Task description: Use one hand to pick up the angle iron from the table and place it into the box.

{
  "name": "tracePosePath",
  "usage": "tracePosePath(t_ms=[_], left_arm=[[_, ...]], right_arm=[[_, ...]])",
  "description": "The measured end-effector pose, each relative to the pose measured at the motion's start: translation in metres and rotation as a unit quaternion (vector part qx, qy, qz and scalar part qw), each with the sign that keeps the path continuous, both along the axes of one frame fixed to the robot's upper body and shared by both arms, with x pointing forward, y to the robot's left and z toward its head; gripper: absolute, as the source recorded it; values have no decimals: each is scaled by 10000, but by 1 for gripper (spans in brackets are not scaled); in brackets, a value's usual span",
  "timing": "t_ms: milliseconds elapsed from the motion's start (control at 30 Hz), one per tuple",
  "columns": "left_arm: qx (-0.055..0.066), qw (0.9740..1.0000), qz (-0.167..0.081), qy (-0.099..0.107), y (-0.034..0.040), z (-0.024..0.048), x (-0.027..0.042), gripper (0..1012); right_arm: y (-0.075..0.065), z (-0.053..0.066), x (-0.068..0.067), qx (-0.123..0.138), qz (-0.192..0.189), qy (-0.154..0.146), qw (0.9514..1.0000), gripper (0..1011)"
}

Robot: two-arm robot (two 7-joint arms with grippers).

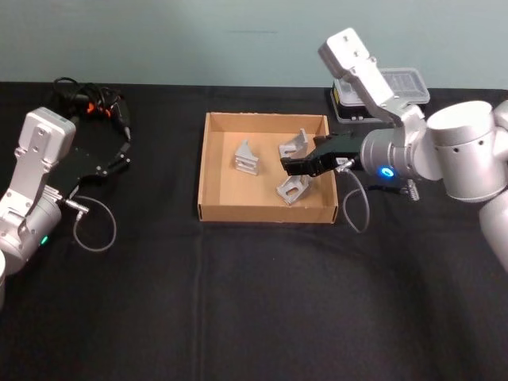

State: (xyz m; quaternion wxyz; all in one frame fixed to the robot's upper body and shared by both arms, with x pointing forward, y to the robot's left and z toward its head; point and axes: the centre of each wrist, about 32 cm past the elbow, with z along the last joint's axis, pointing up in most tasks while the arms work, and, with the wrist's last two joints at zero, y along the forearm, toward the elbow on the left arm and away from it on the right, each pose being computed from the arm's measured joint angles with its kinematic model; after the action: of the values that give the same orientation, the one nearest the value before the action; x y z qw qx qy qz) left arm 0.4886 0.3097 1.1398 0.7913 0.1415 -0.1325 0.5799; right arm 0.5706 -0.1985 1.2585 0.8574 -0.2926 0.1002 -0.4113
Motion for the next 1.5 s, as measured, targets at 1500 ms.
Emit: tracePosePath(t_ms=[1500], left_arm=[[0,10000,0,0,0,0,0,1000]], right_arm=[[-925,-676,-907,-116,-1418,-1256,9818,1004]])
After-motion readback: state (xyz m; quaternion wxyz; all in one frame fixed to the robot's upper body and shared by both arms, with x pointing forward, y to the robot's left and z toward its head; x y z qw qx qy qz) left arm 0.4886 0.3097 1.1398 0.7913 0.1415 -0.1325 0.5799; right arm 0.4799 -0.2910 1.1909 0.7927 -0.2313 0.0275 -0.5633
